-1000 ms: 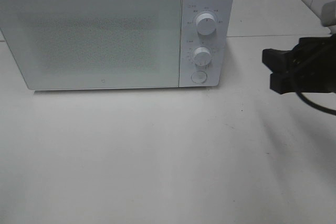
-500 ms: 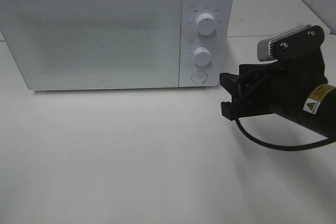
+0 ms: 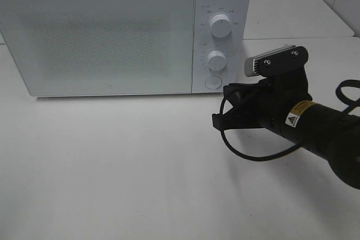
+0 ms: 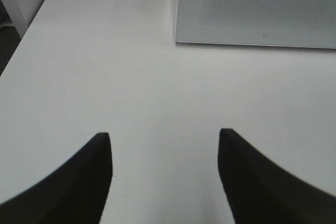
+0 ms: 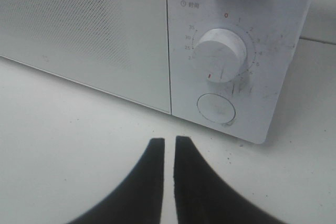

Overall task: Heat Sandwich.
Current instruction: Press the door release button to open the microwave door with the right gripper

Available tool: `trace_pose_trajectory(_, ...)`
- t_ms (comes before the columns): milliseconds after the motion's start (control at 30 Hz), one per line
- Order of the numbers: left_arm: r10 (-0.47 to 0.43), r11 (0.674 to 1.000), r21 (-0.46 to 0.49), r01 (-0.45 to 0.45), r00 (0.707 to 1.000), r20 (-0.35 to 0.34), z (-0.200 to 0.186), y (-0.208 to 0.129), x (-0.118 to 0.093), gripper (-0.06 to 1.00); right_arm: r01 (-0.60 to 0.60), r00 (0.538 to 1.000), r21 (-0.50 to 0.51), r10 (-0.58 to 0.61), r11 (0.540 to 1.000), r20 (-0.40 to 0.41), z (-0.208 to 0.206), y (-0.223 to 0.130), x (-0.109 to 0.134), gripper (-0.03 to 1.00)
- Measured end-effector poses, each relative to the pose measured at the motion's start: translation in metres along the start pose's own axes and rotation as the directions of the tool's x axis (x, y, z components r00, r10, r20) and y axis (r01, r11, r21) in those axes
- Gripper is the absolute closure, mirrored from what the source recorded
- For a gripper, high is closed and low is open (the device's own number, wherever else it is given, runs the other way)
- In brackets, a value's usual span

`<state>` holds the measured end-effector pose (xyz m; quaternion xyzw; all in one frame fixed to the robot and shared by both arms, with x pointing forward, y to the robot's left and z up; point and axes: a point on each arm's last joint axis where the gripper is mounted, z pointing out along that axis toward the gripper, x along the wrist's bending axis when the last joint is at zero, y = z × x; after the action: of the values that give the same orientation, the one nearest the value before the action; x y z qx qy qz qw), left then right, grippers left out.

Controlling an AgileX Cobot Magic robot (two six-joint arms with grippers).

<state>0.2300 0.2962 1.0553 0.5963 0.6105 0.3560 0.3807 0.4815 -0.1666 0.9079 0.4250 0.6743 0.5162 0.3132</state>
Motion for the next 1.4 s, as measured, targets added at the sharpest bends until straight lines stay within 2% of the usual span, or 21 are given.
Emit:
trace_pose_trajectory(200, 0.0, 1.0, 0.0, 0.0, 1.0, 0.0, 0.0, 0.0, 0.0, 0.37, -0.141, 0.99, 0.0, 0.141, 0.99, 0.002, 0.021, -0.003, 0.001, 0.96)
trace_pose_trajectory(600, 0.0, 1.0, 0.0, 0.0, 1.0, 0.0, 0.0, 0.0, 0.0, 0.37, -0.309, 0.951, 0.001, 0.309, 0.951, 0.002, 0.052, -0.01, 0.002, 0.96)
trace_pose_trajectory(700, 0.0, 1.0, 0.0, 0.0, 1.0, 0.0, 0.0, 0.0, 0.0, 0.37, -0.377, 0.926, 0.009, 0.377, 0.926, 0.005, 0.063, -0.013, 0.003, 0.96)
trace_pose_trajectory(1033, 0.0, 1.0, 0.0, 0.0, 1.0, 0.0, 0.0, 0.0, 0.0, 0.37, -0.467, 0.883, -0.003, 0.466, 0.884, 0.052, 0.084, -0.023, -0.001, 0.96)
trace_pose_trajectory(1400, 0.0, 1.0, 0.0, 0.0, 1.0, 0.0, 0.0, 0.0, 0.0, 0.37, -0.499, 0.86, -0.026, 0.499, 0.866, 0.105, 0.095, -0.03, -0.006, 0.96)
